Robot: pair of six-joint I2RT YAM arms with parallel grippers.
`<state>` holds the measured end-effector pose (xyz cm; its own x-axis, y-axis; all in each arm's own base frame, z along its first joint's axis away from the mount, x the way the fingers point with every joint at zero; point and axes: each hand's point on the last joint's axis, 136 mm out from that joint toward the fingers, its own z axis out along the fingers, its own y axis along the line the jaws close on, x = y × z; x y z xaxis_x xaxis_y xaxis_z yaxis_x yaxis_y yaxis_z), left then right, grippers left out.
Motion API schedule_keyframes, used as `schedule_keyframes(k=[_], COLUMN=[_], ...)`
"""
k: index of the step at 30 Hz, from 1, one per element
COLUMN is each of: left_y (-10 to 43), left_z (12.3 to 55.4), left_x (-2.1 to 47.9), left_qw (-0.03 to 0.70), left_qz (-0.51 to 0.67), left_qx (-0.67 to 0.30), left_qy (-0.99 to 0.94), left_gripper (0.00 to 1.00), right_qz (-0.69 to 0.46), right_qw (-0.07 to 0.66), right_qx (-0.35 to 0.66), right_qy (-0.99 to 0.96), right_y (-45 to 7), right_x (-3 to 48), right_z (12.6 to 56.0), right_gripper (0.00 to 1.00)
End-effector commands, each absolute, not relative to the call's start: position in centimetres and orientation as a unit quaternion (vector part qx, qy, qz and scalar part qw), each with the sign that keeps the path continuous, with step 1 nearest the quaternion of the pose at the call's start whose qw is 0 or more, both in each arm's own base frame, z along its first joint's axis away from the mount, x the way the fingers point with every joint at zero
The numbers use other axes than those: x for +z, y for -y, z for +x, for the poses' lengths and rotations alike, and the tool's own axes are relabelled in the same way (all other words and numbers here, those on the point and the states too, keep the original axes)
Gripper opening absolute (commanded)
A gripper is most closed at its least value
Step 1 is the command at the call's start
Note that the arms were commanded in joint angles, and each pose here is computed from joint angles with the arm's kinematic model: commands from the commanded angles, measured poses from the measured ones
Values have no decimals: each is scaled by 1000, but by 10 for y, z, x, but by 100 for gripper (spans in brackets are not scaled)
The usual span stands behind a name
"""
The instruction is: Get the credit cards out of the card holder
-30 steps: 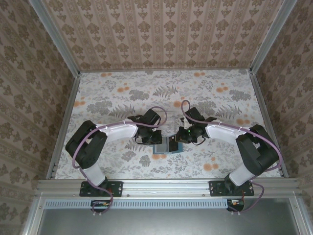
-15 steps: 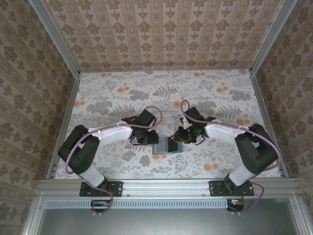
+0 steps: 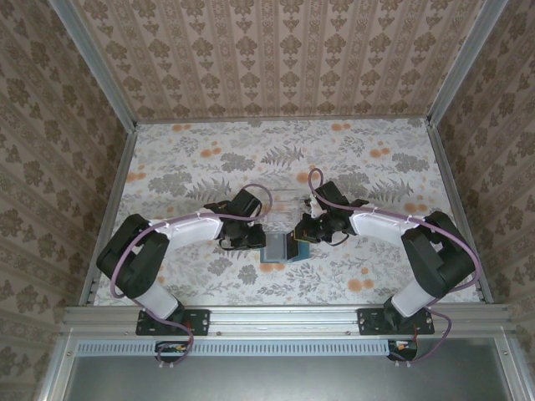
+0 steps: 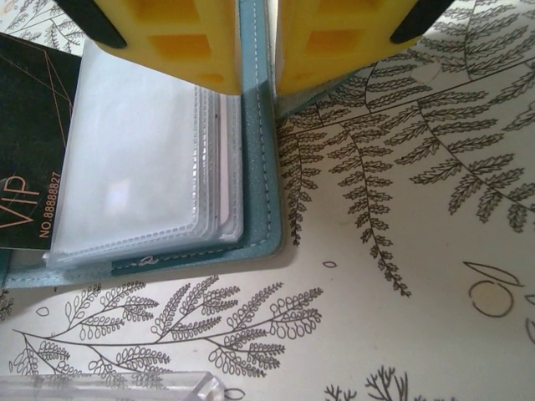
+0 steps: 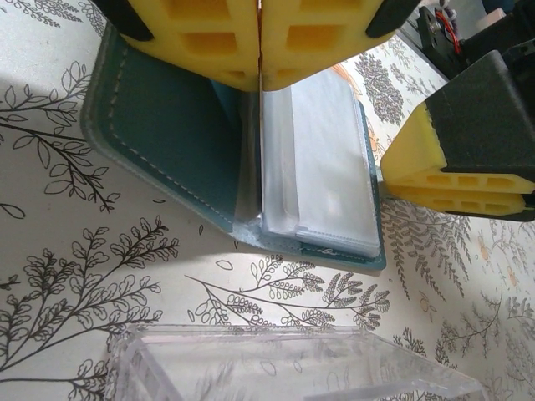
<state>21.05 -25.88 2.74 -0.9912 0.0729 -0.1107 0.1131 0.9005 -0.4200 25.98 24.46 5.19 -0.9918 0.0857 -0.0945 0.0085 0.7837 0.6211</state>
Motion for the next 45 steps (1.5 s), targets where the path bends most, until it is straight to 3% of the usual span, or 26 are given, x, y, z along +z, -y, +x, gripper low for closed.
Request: schedule_keyframes(k=[1, 10, 16, 20, 30, 45], left_y=[255, 251, 250, 248, 248, 253], left_z=[203, 199, 199, 200, 204, 208], left_x=[18, 15, 17, 22, 25, 25], left_qw=[28, 27, 31, 40, 67, 74], left_qz=[42, 36, 33, 28, -9, -23], left_qx=[-214, -215, -217, -219, -249, -272], left_qy=[-975, -975, -975, -974, -966, -959], left_gripper=[17, 14, 14, 15, 15, 14], right_qz=[20, -34, -144, -287, -603, -684], right_qw=[64, 134, 204, 234, 210, 140], right_qx=[322, 277, 206, 176, 83, 49], right_qy=[-945, -951, -946, -912, -765, -714], right_y=[-246, -230, -218, -225, -242, -268], right_x=[57, 97, 128, 143, 149, 126], right_z=[262, 274, 294, 301, 299, 340], right_gripper=[7, 4, 0, 0, 0, 0])
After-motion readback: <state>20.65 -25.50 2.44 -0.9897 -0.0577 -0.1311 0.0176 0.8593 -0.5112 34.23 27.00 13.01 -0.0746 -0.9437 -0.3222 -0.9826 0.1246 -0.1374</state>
